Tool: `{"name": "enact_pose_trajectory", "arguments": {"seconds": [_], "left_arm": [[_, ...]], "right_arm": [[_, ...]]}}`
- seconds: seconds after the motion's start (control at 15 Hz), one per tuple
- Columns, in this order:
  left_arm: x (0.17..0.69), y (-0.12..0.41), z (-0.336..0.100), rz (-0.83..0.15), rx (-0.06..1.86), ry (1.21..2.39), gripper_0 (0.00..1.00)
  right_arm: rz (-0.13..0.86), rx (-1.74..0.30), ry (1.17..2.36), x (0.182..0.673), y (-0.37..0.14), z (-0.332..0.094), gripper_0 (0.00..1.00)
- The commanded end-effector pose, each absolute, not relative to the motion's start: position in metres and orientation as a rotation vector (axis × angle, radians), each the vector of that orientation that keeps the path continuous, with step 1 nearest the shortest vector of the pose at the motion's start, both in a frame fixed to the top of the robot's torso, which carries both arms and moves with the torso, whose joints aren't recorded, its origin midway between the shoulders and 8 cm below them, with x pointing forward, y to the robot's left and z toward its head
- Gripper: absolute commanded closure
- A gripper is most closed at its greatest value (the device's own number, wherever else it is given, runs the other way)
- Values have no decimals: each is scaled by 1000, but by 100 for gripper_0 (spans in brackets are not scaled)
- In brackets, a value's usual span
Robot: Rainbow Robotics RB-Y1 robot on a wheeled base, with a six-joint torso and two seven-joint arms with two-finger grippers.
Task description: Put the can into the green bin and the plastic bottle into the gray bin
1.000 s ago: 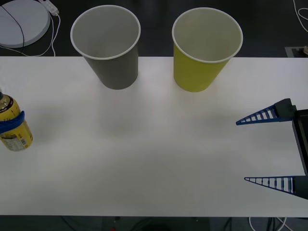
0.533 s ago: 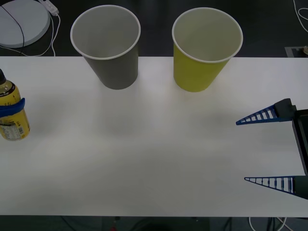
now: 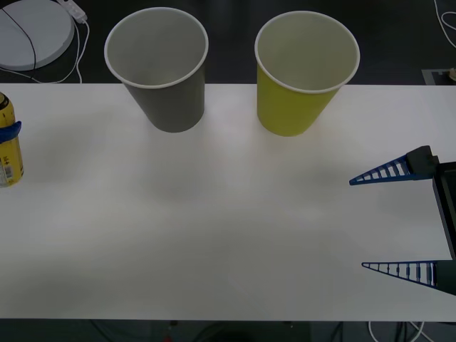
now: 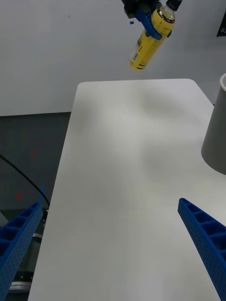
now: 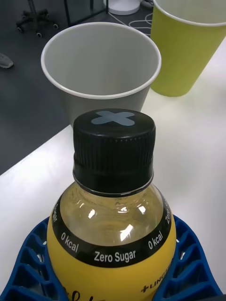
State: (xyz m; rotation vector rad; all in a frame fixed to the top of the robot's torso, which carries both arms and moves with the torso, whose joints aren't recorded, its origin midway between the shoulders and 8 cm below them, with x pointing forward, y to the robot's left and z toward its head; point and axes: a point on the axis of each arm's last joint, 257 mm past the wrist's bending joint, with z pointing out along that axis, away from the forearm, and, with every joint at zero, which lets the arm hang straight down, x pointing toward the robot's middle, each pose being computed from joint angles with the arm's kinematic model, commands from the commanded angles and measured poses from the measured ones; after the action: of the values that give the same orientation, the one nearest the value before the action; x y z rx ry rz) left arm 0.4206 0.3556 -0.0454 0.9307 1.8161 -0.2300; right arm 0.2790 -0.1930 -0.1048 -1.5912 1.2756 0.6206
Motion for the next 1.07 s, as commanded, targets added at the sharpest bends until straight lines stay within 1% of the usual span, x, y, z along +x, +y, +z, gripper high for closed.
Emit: {"name": "enact_pose_trajectory", "arguments": {"seconds": [0.07, 0.2, 0.53, 0.67, 1.07], "left_arm": [[425, 365, -33, -210, 974, 1855, 100], [426, 364, -25, -209, 974, 1885, 100], [433, 359, -5, -156, 1020, 1951, 100], [445, 353, 2, -144, 1035, 1950, 100], [479, 332, 12, -160, 1059, 1939, 100]], "right_arm": [[621, -1591, 1276, 279, -193, -105, 0], [621, -1591, 1276, 279, -193, -105, 0], [621, -1591, 1276, 279, -193, -105, 0], [621, -1591, 1276, 279, -193, -105, 0], [621, -1591, 1276, 279, -193, -105, 0]]}}
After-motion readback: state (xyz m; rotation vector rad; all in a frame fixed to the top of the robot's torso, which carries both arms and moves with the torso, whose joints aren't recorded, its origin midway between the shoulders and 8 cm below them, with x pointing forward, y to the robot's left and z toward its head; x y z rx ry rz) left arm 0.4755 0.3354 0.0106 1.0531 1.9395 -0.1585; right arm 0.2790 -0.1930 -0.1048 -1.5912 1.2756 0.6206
